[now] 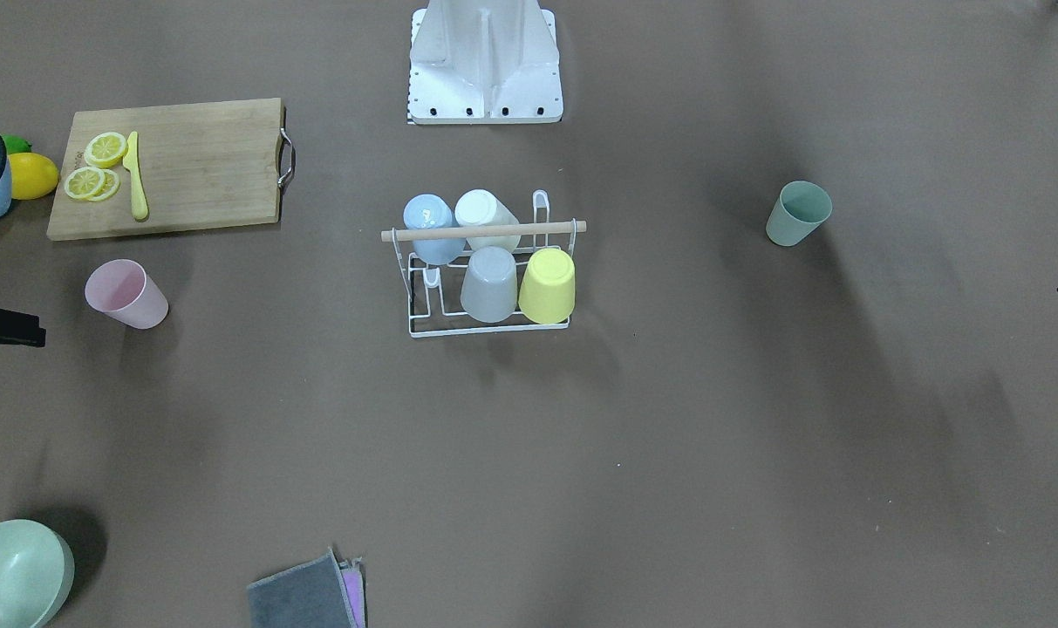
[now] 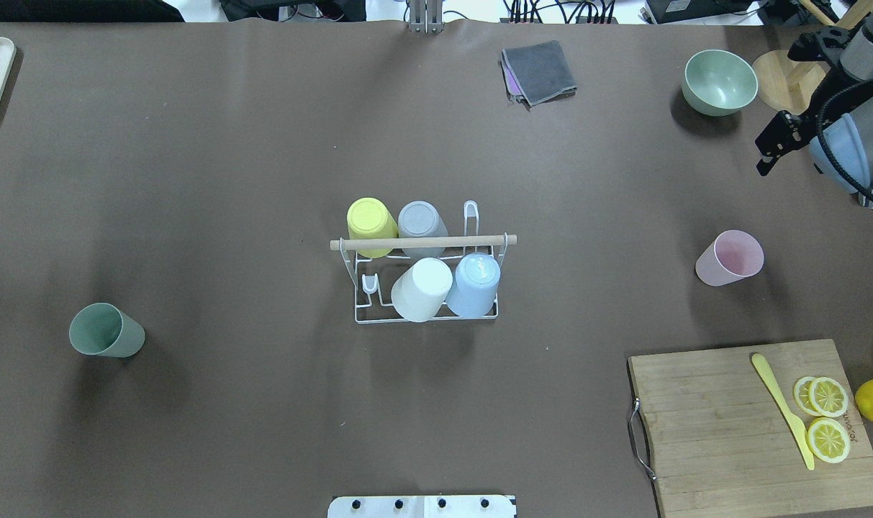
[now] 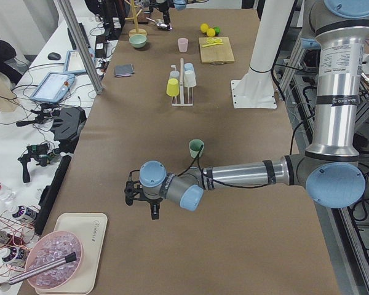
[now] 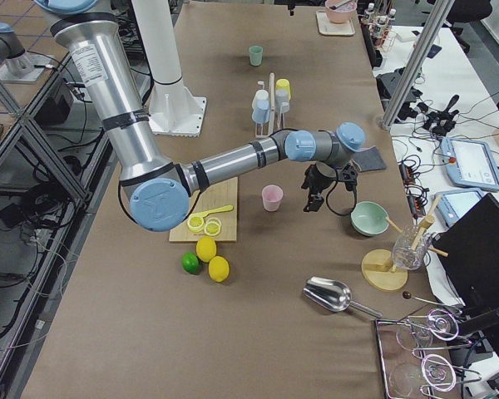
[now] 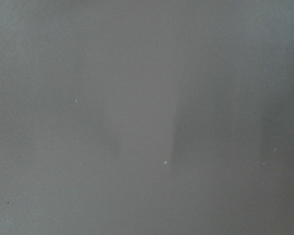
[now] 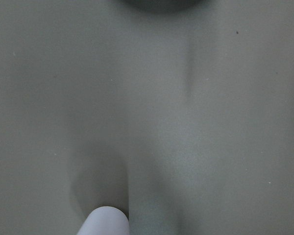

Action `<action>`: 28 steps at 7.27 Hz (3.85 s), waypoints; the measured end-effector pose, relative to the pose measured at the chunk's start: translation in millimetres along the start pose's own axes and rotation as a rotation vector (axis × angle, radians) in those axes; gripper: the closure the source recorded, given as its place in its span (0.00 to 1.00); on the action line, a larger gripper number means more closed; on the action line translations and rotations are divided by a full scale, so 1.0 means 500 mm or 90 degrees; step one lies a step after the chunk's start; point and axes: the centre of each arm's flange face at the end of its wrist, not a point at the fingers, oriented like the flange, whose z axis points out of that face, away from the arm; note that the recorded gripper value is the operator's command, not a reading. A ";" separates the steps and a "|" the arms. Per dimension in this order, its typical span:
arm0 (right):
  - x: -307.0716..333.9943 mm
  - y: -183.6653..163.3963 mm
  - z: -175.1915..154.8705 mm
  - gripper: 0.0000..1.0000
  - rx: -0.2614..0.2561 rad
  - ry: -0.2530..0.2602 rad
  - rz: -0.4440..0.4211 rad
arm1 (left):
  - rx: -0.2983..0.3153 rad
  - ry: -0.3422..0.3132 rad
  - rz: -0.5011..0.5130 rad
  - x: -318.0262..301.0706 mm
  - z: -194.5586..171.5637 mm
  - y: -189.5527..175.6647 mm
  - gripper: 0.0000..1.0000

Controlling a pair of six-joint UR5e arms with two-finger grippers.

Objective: Place cup on cup holder

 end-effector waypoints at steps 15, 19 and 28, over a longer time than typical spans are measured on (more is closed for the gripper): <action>-0.095 -0.088 0.261 0.04 -0.289 -0.037 0.035 | -0.339 -0.217 -0.114 0.319 -0.048 -0.322 0.03; -0.100 -0.066 0.276 0.05 -0.339 -0.038 0.032 | -0.395 -0.221 -0.074 0.436 0.068 -0.274 0.03; -0.103 -0.044 0.352 0.42 -0.390 -0.023 0.043 | -0.572 -0.123 -0.043 0.644 0.169 -0.157 0.03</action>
